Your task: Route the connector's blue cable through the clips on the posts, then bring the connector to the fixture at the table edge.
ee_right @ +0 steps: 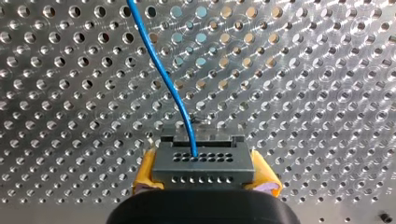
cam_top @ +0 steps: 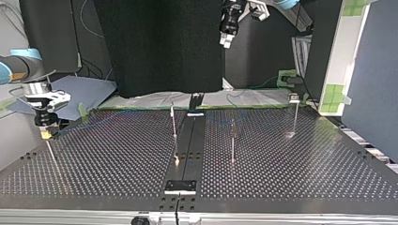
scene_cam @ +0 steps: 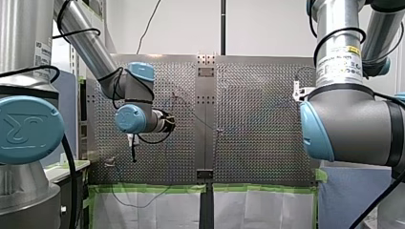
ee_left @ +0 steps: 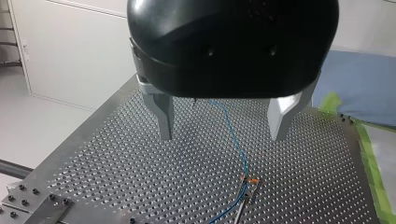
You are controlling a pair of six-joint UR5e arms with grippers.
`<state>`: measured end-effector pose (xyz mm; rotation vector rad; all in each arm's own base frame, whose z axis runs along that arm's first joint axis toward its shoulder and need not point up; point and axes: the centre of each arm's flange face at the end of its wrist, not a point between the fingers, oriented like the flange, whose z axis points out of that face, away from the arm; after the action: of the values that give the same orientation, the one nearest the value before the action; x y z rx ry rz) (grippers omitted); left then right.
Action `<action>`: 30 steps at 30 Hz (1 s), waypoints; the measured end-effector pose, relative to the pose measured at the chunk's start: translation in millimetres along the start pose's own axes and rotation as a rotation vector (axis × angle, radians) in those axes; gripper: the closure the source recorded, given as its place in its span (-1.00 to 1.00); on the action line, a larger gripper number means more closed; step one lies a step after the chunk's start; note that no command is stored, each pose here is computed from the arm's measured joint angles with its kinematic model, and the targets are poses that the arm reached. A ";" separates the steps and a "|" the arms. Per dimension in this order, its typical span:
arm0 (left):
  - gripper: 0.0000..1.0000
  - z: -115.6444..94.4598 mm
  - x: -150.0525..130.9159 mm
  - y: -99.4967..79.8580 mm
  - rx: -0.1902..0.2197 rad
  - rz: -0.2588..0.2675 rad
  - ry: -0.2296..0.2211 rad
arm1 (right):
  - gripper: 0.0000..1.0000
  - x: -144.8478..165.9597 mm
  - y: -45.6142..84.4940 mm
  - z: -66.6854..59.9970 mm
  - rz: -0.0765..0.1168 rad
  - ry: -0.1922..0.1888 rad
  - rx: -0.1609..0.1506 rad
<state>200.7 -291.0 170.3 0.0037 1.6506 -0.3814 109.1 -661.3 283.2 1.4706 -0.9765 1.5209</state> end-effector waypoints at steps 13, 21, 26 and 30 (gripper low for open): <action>-1.00 -0.7 0.3 -0.8 0.003 0.000 0.001 | 1.00 0.0 -0.5 0.2 0.016 -0.015 0.001; -1.00 -1.0 0.4 -1.1 0.004 0.000 0.001 | 1.00 1.0 0.1 1.3 0.019 -0.018 0.001; -1.00 -0.7 0.3 -0.8 0.003 0.000 0.001 | 1.00 1.7 0.1 2.8 0.018 -0.015 0.002; -1.00 -0.5 0.2 -0.5 0.002 0.000 0.001 | 1.00 1.5 0.1 3.8 0.018 -0.016 0.003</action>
<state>200.1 -291.4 170.3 0.0050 1.6509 -0.3835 110.5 -664.8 284.8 1.4819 -1.0000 1.5266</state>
